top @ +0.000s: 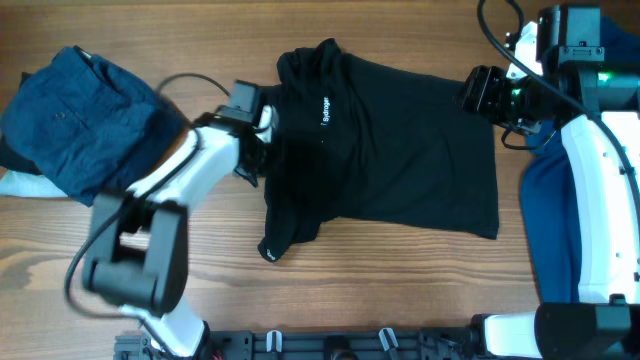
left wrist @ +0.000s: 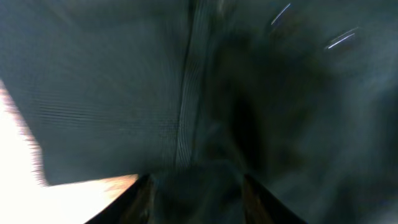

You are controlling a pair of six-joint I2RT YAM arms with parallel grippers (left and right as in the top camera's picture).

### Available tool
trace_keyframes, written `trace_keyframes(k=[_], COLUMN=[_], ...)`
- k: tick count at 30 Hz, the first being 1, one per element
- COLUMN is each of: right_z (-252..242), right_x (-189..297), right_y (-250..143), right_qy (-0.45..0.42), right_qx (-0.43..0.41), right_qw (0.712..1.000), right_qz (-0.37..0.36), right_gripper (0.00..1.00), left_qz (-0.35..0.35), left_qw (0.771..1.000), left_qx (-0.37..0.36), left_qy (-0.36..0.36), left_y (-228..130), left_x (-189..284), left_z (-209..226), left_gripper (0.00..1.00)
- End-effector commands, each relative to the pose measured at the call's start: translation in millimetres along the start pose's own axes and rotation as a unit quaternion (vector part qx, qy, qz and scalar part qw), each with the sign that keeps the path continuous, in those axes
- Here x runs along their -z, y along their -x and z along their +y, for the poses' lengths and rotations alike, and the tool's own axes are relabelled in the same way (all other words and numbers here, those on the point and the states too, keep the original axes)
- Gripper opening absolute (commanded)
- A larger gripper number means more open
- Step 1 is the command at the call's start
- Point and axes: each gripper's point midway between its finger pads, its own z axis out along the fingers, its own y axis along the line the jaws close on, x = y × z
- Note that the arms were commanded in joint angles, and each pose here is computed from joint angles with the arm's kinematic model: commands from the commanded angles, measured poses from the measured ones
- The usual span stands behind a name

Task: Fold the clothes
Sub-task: 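Grasp the polo's left and right sides with both grippers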

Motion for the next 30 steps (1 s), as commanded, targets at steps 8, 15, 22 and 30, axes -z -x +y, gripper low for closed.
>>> trace_keyframes(k=[8, 15, 22, 30], right_z=[-5.8, -21.4, -85.8, -114.5], right_x=[-4.5, -41.7, -123.5, -138.0], right_y=[-1.1, -20.3, -71.5, -128.6], right_qy=[-0.013, -0.027, -0.128, -0.136], right_qx=[-0.003, -0.012, -0.051, -0.100], right_qw=[1.000, 0.999, 0.985, 0.960], right_qz=[0.005, 0.038, 0.103, 0.222], right_gripper=[0.74, 0.74, 0.75, 0.74], left_qz=[0.007, -0.003, -0.006, -0.016], left_qw=[0.974, 0.945, 0.936, 0.949], left_qx=[0.077, 0.243, 0.271, 0.273], left_qy=[0.211, 0.218, 0.223, 0.158], left_y=[-13.5, -9.1, -11.5, 0.7], left_x=[-15.3, 8.9, 13.4, 22.6], left_z=[85.8, 172.4, 178.2, 172.9], left_gripper=[0.04, 0.04, 0.04, 0.16])
